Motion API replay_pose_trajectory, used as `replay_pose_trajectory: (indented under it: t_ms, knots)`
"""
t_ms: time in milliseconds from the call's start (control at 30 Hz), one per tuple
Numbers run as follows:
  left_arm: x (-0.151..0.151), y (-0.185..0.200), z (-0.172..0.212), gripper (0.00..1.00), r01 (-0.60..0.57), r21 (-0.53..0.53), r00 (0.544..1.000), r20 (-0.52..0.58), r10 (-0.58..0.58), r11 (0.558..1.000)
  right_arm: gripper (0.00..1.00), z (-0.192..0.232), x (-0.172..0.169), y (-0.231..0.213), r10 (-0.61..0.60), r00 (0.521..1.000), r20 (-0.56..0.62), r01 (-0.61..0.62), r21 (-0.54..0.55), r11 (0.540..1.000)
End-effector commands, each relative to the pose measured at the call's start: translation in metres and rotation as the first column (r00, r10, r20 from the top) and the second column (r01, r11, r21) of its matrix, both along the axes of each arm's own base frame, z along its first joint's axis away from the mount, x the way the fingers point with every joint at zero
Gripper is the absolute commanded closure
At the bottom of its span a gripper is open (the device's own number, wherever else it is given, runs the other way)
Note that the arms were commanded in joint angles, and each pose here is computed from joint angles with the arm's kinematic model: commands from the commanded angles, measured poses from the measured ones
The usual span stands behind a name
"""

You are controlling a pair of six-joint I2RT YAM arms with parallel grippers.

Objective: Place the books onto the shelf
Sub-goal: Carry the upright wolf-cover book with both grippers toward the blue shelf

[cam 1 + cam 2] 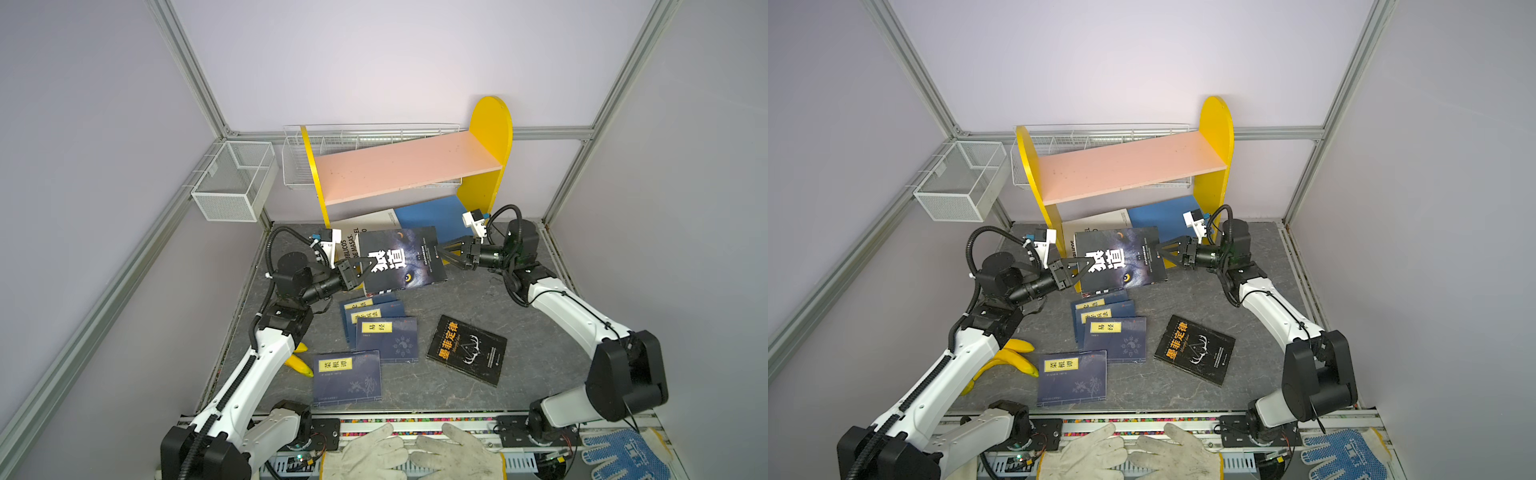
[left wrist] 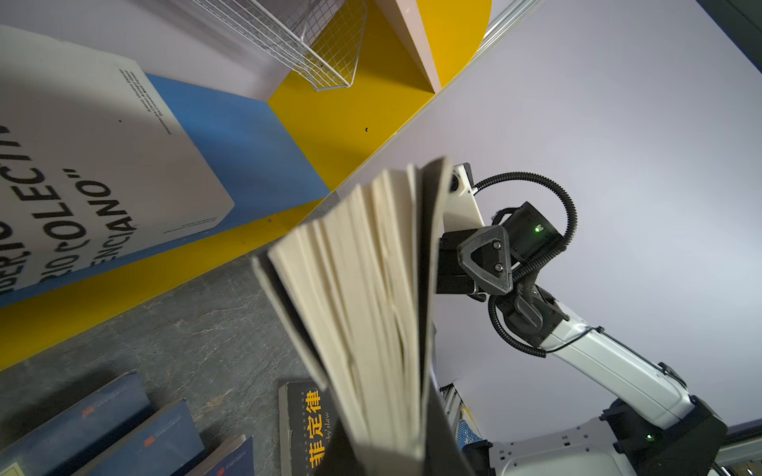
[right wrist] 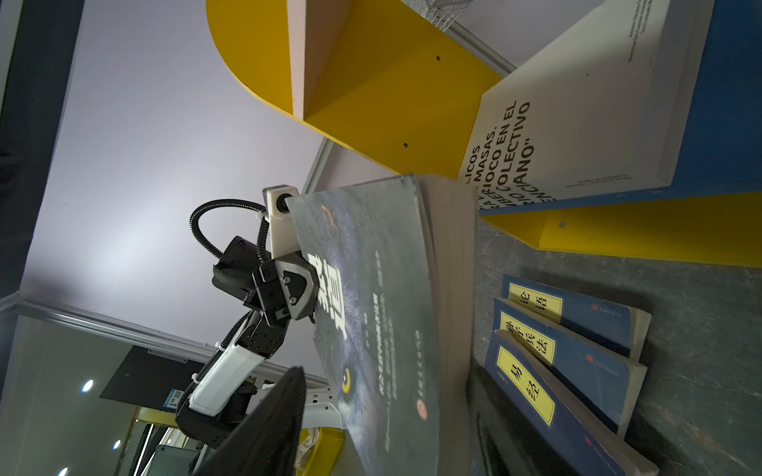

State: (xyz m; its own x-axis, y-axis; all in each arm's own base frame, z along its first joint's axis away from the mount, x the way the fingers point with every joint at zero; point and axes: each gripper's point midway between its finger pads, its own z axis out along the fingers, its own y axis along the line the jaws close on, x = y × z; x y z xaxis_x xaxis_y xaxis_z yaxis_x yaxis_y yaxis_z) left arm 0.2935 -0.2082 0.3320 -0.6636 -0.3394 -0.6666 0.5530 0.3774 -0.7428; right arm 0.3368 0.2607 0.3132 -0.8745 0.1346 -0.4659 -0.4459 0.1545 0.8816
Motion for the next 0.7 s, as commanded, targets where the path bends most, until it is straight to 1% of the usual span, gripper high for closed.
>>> replay_pose_trajectory:
  t_ms: [0,100,233,433,500,567,667]
  knots:
    - [0.000,0.008,0.036,1.00,-0.029,-0.024,0.994,0.106,0.031,0.999,0.32,-0.009,-0.026,0.005,0.053,0.998,0.014,-0.053,-0.025,0.998]
    - [-0.001,0.009,0.040,1.00,-0.022,-0.040,0.993,0.117,0.027,0.999,0.28,-0.016,-0.037,0.009,0.070,0.998,0.005,-0.070,-0.034,0.997]
    - [-0.005,0.009,0.046,1.00,-0.012,-0.055,0.991,0.129,0.019,0.998,0.24,-0.025,-0.041,0.015,0.079,0.997,-0.015,-0.079,-0.044,0.996]
    - [-0.013,0.013,0.050,1.00,-0.016,-0.056,0.991,0.133,0.024,0.998,0.23,-0.037,-0.037,0.020,0.092,0.994,-0.052,-0.095,-0.049,0.994]
    - [-0.016,0.015,0.053,1.00,-0.025,-0.058,0.989,0.143,0.033,0.998,0.23,-0.047,-0.036,0.019,0.079,0.994,-0.069,-0.084,-0.078,0.993]
    - [-0.019,0.017,0.055,1.00,-0.030,-0.061,0.988,0.151,0.039,0.998,0.23,-0.062,-0.034,0.015,0.043,0.995,-0.085,-0.055,-0.139,0.989]
    - [-0.021,0.018,0.054,1.00,-0.033,-0.059,0.988,0.146,0.041,0.998,0.23,-0.069,-0.036,0.011,0.024,0.997,-0.078,-0.037,-0.170,0.985]
